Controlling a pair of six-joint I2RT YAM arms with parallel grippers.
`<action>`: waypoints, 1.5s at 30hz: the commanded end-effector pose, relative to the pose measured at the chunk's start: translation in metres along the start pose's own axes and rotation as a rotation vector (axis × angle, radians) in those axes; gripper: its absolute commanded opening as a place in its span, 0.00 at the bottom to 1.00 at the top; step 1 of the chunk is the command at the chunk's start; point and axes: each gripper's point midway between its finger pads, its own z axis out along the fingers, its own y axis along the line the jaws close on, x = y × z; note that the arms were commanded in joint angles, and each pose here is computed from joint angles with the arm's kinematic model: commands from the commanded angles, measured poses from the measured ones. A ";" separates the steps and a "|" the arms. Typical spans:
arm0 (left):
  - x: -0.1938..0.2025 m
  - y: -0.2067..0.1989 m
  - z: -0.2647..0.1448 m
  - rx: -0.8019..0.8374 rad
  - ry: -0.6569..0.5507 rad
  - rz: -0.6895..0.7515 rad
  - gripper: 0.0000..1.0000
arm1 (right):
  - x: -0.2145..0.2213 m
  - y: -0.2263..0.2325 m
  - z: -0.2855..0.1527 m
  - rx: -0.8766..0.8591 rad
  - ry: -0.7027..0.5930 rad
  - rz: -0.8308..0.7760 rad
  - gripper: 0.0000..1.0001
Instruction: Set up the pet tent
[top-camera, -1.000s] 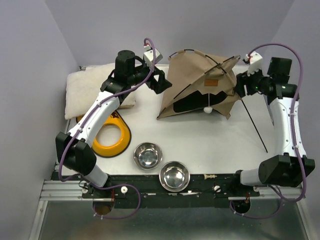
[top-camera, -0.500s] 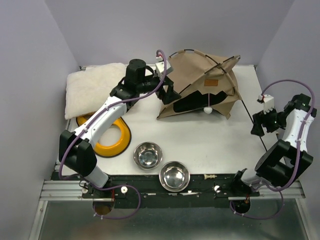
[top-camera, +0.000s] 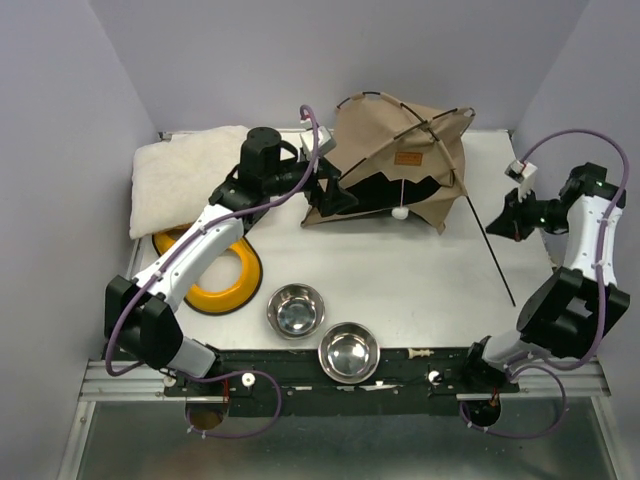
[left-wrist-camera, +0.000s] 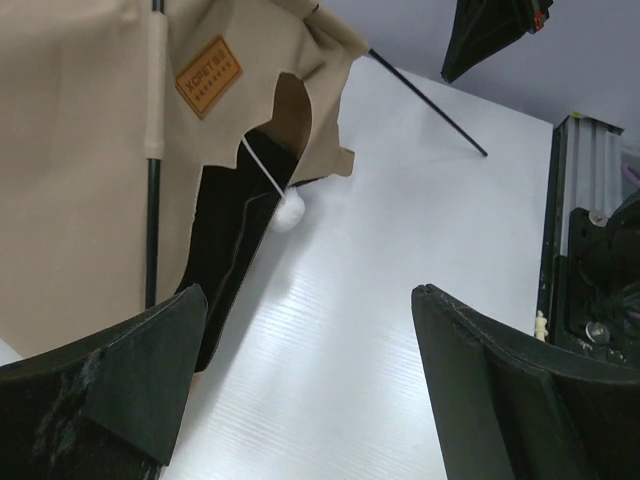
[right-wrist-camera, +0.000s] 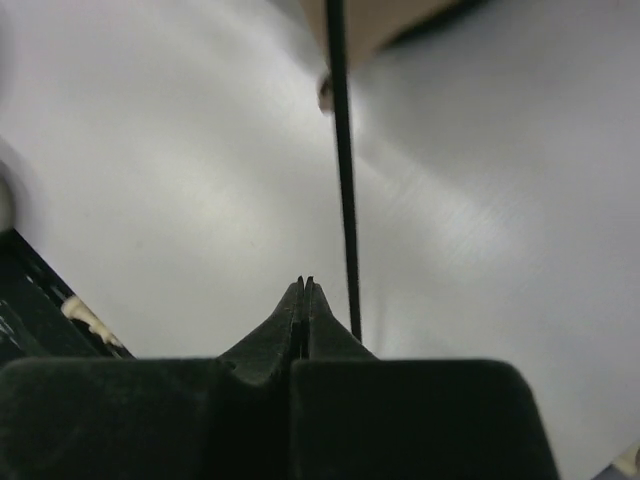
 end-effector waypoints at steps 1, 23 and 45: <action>-0.022 -0.018 -0.010 0.041 -0.062 -0.005 0.96 | -0.088 0.071 -0.012 -0.157 -0.261 0.027 0.01; -0.003 -0.028 -0.015 0.073 -0.047 0.002 0.99 | 0.034 0.001 0.034 -0.043 0.140 -0.129 0.98; 0.002 -0.041 -0.005 0.134 -0.074 -0.232 0.91 | -0.147 0.131 0.048 -0.411 -0.330 -0.027 0.01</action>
